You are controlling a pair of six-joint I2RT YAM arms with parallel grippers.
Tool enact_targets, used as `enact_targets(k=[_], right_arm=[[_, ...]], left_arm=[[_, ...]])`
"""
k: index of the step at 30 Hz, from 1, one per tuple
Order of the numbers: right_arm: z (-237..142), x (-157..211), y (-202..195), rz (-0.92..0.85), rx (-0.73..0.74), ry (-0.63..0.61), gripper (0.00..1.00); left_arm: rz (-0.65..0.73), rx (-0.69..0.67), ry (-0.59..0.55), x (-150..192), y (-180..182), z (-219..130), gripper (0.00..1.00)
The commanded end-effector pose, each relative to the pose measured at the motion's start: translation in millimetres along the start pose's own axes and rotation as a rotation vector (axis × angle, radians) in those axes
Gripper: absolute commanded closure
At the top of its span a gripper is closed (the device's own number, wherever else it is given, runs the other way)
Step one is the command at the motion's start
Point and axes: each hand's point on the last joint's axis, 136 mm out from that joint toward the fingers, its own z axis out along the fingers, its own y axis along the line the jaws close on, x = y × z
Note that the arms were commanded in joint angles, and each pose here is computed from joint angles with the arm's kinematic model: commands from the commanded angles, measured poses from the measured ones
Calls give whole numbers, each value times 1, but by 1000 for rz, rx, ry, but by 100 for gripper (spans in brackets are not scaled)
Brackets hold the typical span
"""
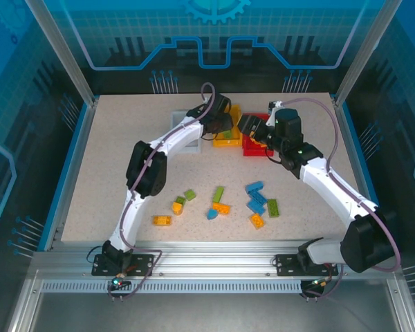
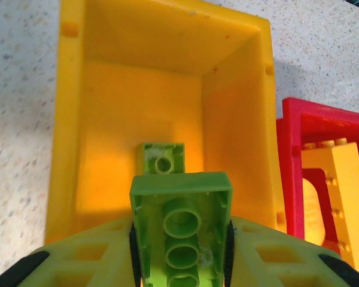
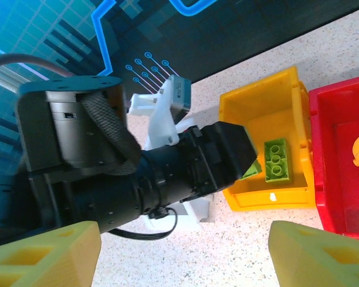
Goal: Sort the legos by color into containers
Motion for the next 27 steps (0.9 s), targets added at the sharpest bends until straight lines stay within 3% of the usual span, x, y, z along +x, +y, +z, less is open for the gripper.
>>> enact_targets(k=[1, 6, 11, 19, 27], right_arm=[[1, -8, 3, 22, -26, -13, 24], [2, -1, -4, 33, -16, 10, 23], [5, 3, -4, 25, -12, 38, 22], [-9, 1, -4, -40, 9, 27, 23], [-33, 28, -5, -202, 73, 92, 25]], left_arm=[[81, 10, -86, -18, -10, 9, 61], [105, -23, -71, -12, -5, 17, 48], [129, -2, -89, -16, -21, -4, 42], [63, 97, -178, -36, -59, -85, 47], [-39, 83, -215, -28, -30, -168, 48]])
